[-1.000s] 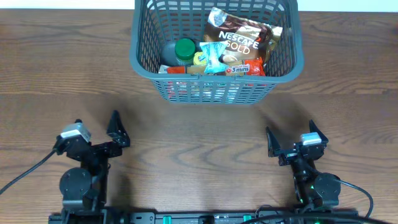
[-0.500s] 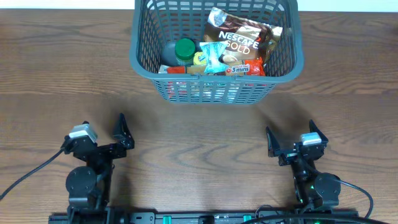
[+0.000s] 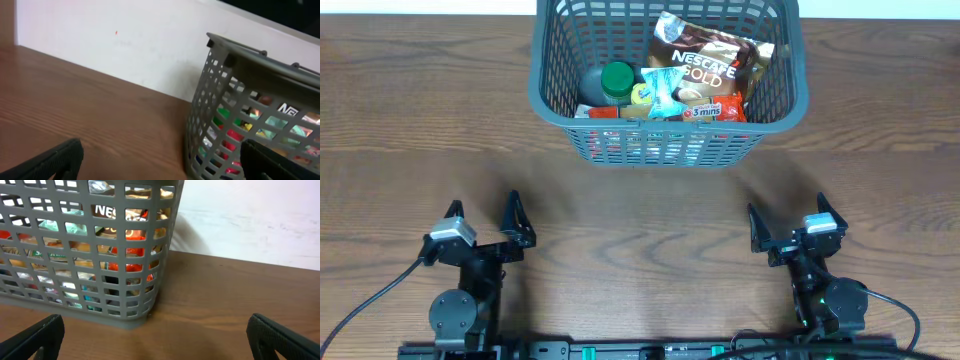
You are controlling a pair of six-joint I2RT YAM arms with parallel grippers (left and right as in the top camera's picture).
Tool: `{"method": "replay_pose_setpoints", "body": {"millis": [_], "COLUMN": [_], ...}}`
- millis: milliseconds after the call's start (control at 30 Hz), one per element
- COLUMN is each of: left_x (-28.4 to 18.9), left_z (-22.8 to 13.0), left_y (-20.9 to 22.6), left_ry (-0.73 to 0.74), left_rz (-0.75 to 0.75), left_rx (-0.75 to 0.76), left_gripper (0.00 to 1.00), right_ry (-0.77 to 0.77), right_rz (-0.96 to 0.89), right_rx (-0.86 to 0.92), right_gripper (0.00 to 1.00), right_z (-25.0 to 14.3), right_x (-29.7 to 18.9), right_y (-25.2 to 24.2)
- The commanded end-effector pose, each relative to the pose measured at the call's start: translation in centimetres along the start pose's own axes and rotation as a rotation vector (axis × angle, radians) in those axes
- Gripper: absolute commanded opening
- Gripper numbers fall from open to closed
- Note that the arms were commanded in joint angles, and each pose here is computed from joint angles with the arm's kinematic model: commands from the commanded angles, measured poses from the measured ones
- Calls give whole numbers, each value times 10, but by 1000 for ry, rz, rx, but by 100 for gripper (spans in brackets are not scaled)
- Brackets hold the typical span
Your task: Pack container
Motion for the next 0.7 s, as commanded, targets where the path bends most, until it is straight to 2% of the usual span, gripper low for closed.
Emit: {"method": "replay_pose_setpoints", "body": {"millis": [0, 433, 667], "left_x": [0, 6, 10], "left_z": [1, -27, -35], "left_y": [-1, 3, 4], "left_ry": [-11, 35, 13], "left_rz": [-13, -6, -10], "left_rx": [-6, -5, -5], "left_gripper": [98, 99, 98], "right_ry": [-2, -2, -2], "right_rz": [-2, -2, -2], "right_rx": [-16, -16, -16], "right_gripper": [99, 99, 99], "right_z": [-1, -1, -1], "right_x": [0, 0, 0], "right_y": [-1, -1, -1]}}
Point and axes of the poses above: each gripper's point midway between its finger pads, its own x axis out along the fingers, its own y axis along the line the jaws close on, z = x × y, the point moved 4 cm from there along -x, back along the fingers, and after that the axes turned 10 degrees about x, right-handed, at the moved point
